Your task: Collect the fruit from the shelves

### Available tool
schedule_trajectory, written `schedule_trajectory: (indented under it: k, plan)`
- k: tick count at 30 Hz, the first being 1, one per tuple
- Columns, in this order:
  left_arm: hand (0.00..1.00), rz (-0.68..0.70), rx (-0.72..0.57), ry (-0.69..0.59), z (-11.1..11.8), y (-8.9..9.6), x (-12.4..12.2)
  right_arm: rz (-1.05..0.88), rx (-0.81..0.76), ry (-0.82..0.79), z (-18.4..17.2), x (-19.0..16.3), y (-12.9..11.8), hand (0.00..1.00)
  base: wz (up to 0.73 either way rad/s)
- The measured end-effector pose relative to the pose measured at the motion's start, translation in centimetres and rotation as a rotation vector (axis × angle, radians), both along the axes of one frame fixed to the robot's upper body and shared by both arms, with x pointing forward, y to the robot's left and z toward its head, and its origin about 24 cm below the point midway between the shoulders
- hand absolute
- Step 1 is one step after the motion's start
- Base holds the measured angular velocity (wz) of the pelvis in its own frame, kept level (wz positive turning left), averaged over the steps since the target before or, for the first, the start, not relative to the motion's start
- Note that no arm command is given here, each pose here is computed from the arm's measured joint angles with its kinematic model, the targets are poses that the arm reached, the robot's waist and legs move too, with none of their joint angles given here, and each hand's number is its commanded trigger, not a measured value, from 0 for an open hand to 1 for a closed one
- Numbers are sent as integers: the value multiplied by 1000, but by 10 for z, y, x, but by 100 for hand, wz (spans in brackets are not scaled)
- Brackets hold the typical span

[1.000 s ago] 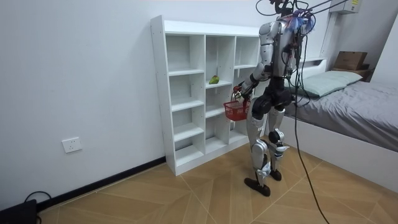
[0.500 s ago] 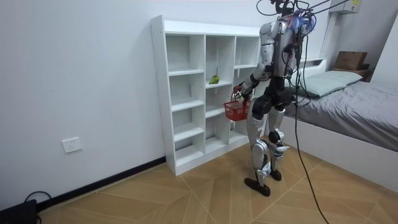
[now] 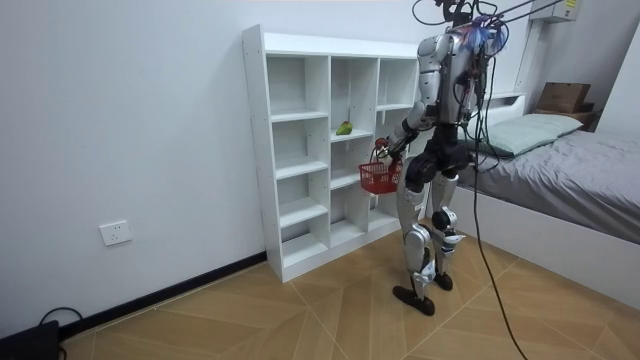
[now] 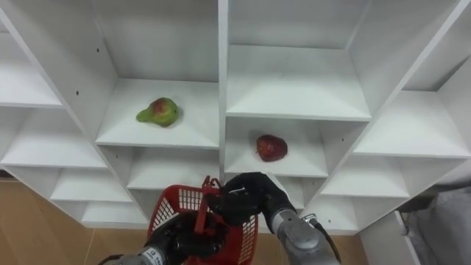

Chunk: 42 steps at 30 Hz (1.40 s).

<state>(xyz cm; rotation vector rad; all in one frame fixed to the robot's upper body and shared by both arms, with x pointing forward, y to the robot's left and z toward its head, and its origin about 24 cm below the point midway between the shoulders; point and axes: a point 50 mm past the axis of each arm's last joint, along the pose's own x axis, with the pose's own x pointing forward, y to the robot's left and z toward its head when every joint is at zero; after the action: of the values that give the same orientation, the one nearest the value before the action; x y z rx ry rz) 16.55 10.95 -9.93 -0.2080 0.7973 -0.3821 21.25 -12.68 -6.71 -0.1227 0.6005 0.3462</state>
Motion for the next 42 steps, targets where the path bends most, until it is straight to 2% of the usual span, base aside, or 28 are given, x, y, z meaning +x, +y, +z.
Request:
schedule_trajectory:
  k: [9, 10, 11, 12, 13, 15, 42]
  plan:
    - [100, 0, 4, 0, 0, 1, 0, 14, -21, 23, -5, -3, -3, 100, 0]
    - [100, 0, 6, -1, 0, 2, 0, 11, -24, 31, -7, -4, -3, 94, 0]
    - [100, 0, 6, -1, 0, 2, 0, 10, -26, 36, -8, -5, -4, 75, 0]
    - [100, 0, 7, -1, 0, 2, 0, 10, -26, 36, -8, -5, -4, 40, 0]
    - [100, 0, 7, -1, 0, 2, 0, 9, -27, 35, -8, -5, -4, 22, 0]
    - [100, 0, 8, -2, 0, 2, 0, 8, -27, 35, -8, -5, -4, 0, 0]
    - [100, 3, 31, -6, -1, 8, 0, 13, -27, 22, -9, -7, -2, 0, 0]
